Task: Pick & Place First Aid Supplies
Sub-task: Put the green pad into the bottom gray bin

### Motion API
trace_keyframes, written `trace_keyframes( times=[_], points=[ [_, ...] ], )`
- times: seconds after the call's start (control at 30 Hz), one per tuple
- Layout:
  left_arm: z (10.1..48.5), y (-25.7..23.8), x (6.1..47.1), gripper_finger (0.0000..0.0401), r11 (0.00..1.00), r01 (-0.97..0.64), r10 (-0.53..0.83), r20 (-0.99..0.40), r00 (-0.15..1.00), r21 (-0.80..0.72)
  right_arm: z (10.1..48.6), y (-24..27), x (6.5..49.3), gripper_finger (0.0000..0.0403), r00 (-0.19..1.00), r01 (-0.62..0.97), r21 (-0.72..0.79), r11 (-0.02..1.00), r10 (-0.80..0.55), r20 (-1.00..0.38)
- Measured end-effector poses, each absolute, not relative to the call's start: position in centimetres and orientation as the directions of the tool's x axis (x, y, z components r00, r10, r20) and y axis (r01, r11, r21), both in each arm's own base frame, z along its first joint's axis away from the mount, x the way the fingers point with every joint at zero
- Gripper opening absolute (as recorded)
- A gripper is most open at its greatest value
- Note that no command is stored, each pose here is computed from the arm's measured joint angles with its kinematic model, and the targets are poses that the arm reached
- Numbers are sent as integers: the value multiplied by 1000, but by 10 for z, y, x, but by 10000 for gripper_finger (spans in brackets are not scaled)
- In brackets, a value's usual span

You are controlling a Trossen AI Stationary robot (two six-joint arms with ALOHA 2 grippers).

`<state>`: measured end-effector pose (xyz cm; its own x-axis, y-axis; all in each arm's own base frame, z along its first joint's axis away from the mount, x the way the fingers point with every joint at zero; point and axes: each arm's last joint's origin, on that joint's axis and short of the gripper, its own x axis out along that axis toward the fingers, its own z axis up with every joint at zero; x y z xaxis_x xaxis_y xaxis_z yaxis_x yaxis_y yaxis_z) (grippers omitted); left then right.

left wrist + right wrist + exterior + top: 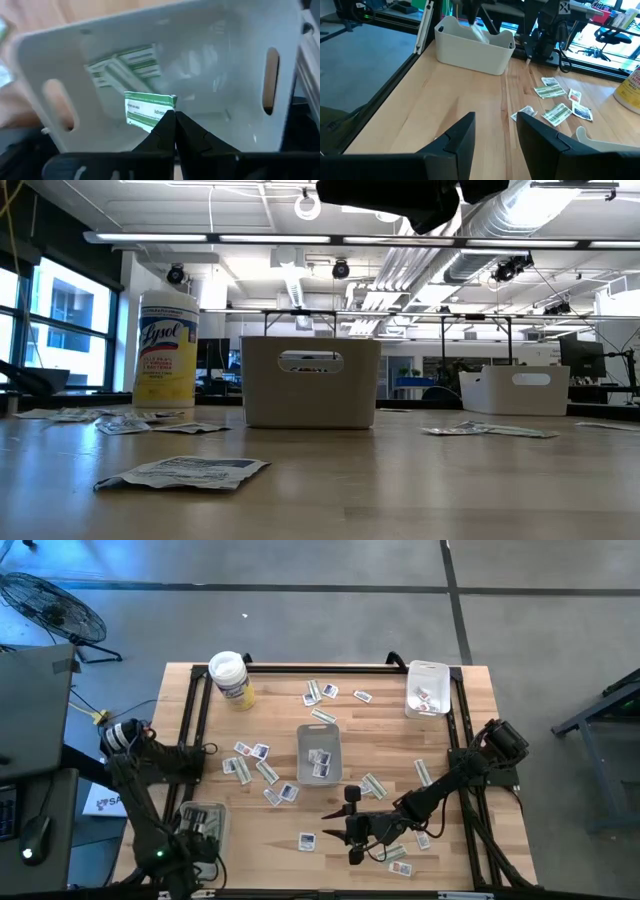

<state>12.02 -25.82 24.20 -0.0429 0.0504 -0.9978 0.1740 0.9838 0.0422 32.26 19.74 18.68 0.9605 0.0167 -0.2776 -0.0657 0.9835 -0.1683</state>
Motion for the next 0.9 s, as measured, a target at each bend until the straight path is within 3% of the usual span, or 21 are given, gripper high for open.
trace_keyframes(
  times=[0.27,0.43,0.67,0.9],
  points=[
    [205,-241,119,1,980,161,130,-988,-83,115,187,194,325,138,961,-53,-169,984,4,-277],
    [196,-229,128,1,986,-17,164,-983,-86,167,187,190,327,138,961,-42,-168,985,-6,-277],
    [196,-223,143,1,986,-108,110,-985,-132,125,187,189,328,138,960,-49,-136,989,8,-281],
    [198,-222,144,50,983,-139,100,-982,-158,122,187,190,328,138,957,-86,-123,989,47,-287]
  ],
)
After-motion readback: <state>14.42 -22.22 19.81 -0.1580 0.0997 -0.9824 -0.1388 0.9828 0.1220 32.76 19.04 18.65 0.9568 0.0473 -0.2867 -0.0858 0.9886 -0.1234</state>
